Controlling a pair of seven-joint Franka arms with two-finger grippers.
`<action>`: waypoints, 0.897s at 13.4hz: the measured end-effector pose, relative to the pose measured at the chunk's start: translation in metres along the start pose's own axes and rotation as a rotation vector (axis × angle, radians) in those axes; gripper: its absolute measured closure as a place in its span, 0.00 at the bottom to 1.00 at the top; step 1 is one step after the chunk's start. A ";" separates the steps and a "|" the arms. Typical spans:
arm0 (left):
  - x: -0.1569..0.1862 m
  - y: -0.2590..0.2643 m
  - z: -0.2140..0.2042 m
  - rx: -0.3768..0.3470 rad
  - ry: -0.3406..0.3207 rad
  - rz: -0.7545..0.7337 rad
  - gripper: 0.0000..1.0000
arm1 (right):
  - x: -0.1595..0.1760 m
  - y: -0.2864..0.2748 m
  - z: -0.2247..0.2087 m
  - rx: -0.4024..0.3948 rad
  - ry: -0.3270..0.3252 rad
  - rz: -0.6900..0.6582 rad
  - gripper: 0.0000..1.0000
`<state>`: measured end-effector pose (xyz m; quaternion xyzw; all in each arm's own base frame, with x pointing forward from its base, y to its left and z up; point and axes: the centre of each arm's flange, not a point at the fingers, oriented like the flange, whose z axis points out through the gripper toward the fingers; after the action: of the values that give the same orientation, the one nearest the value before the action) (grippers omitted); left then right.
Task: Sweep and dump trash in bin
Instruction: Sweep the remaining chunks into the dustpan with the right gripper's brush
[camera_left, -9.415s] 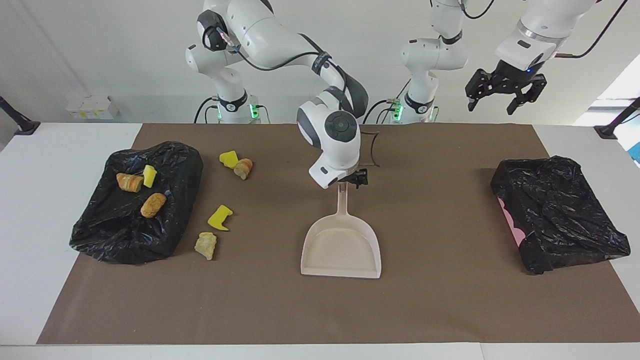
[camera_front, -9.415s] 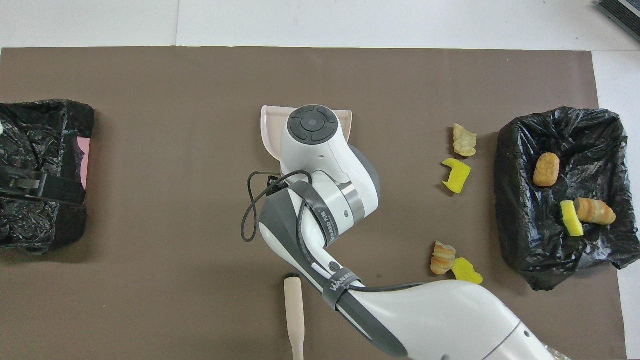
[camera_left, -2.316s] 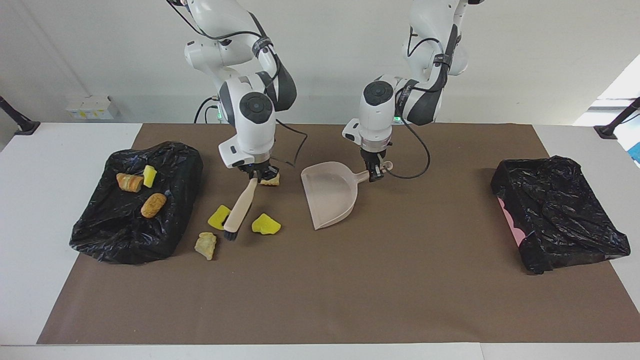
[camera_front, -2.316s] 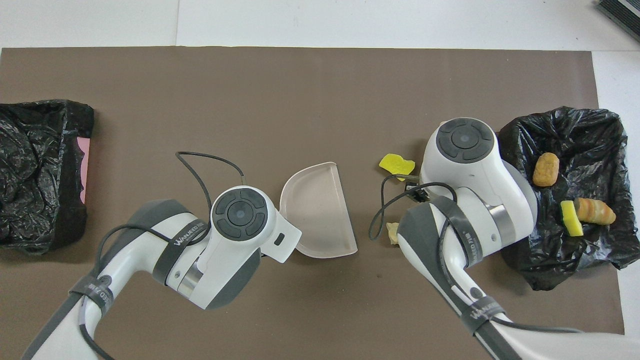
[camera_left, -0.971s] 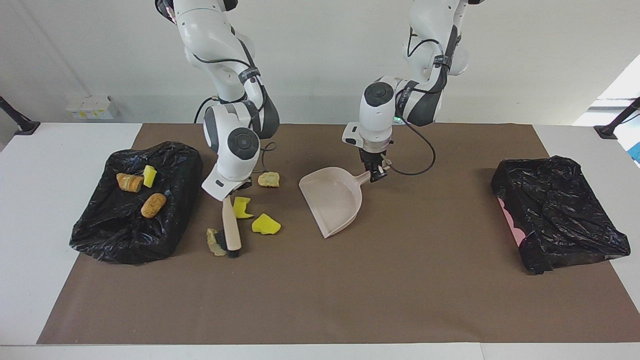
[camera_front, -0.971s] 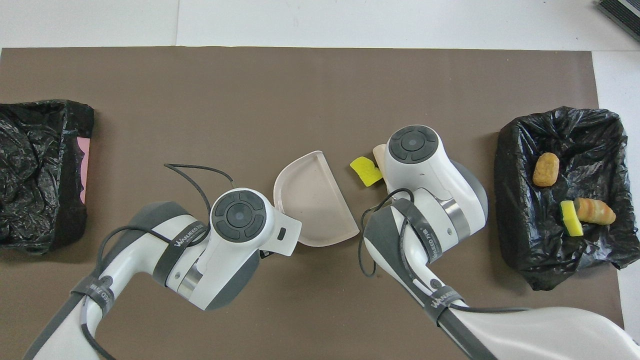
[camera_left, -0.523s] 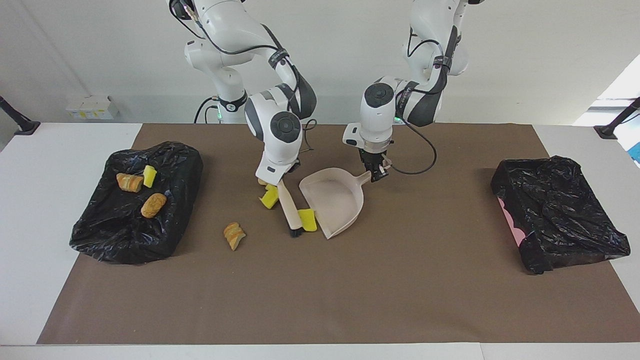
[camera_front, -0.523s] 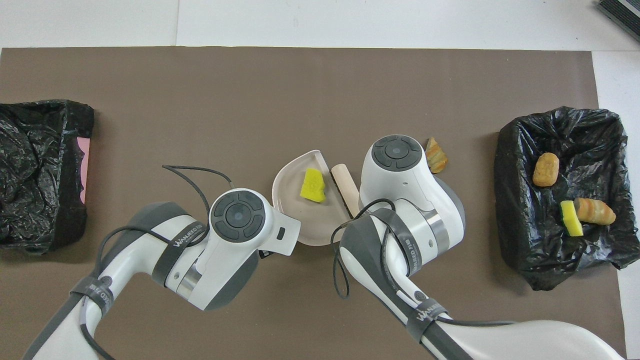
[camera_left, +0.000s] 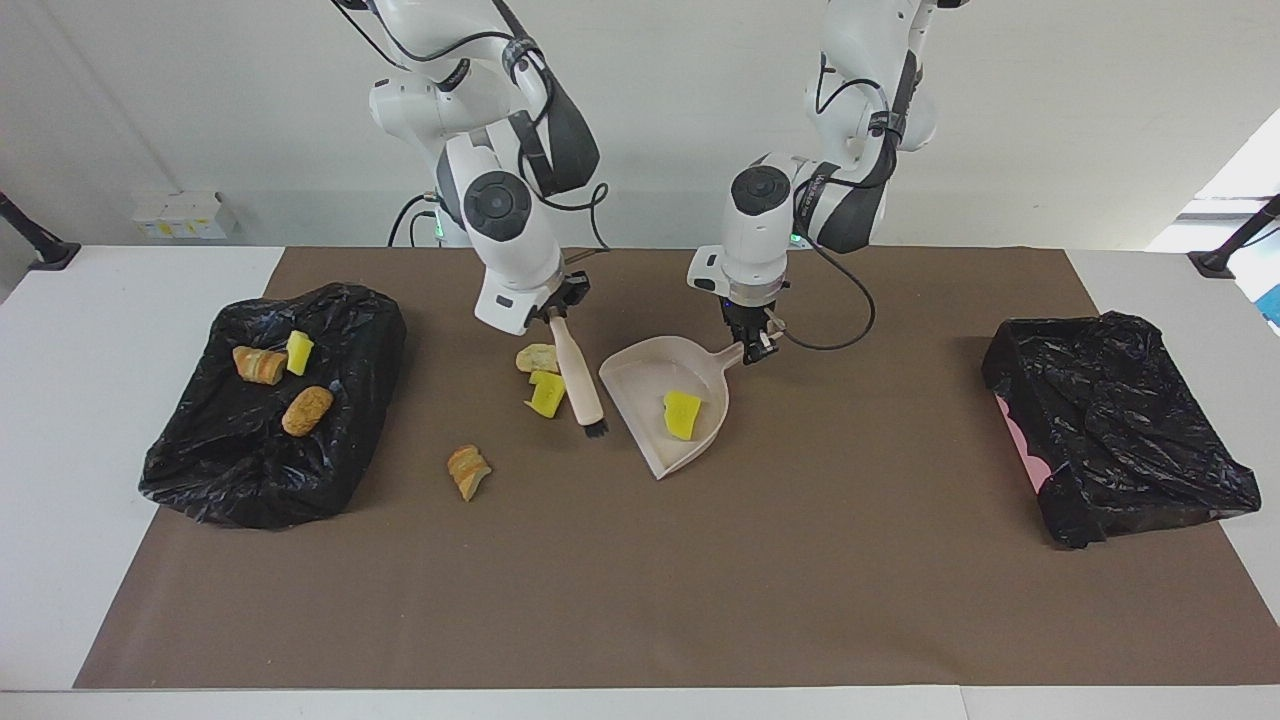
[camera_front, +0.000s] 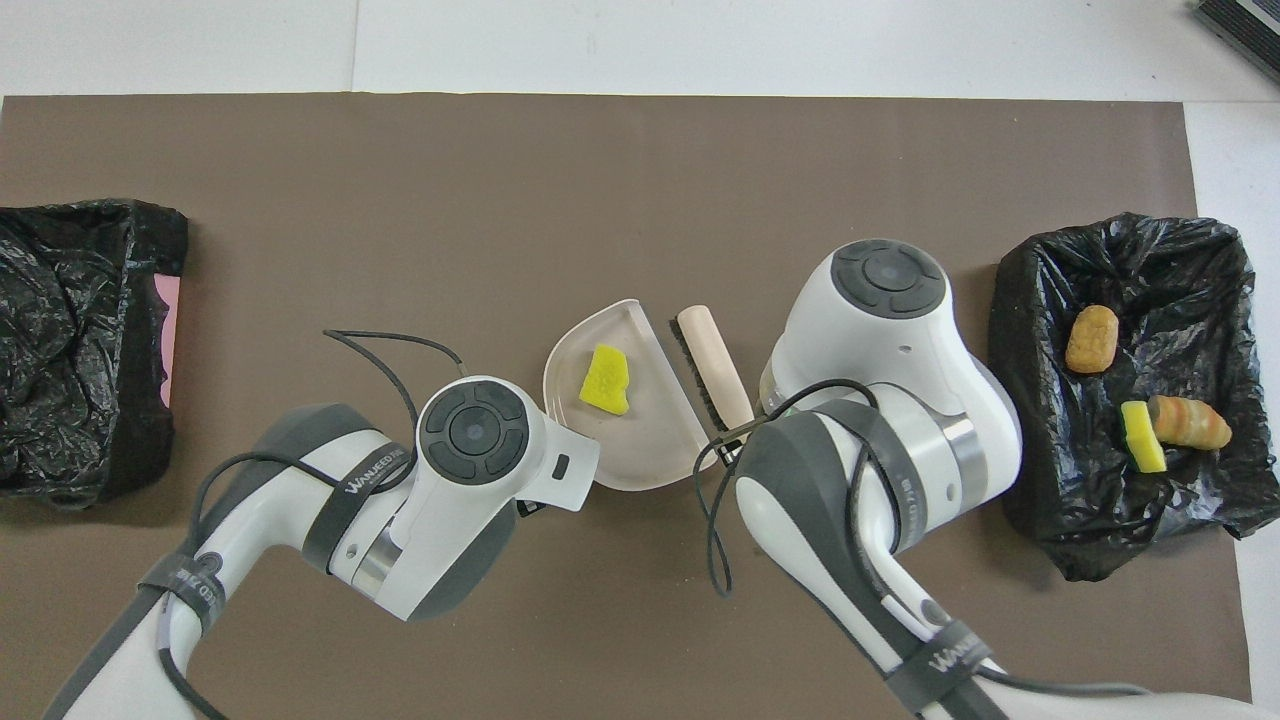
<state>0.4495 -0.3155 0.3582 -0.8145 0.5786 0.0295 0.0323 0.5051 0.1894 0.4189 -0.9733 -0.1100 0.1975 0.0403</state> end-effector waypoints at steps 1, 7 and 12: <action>0.000 0.000 0.000 -0.001 -0.001 0.007 0.69 | -0.011 0.007 0.010 -0.005 -0.021 0.058 0.74; -0.006 0.021 0.002 -0.005 -0.009 0.040 0.69 | -0.094 -0.004 0.089 -0.096 -0.009 0.352 0.74; -0.008 0.024 0.006 0.000 0.001 0.042 0.69 | -0.095 -0.024 0.119 -0.099 0.088 0.436 0.74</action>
<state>0.4242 -0.3157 0.3526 -0.8022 0.5955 0.0297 0.0316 0.3678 0.1953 0.3486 -0.9825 0.0952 0.1533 -0.0463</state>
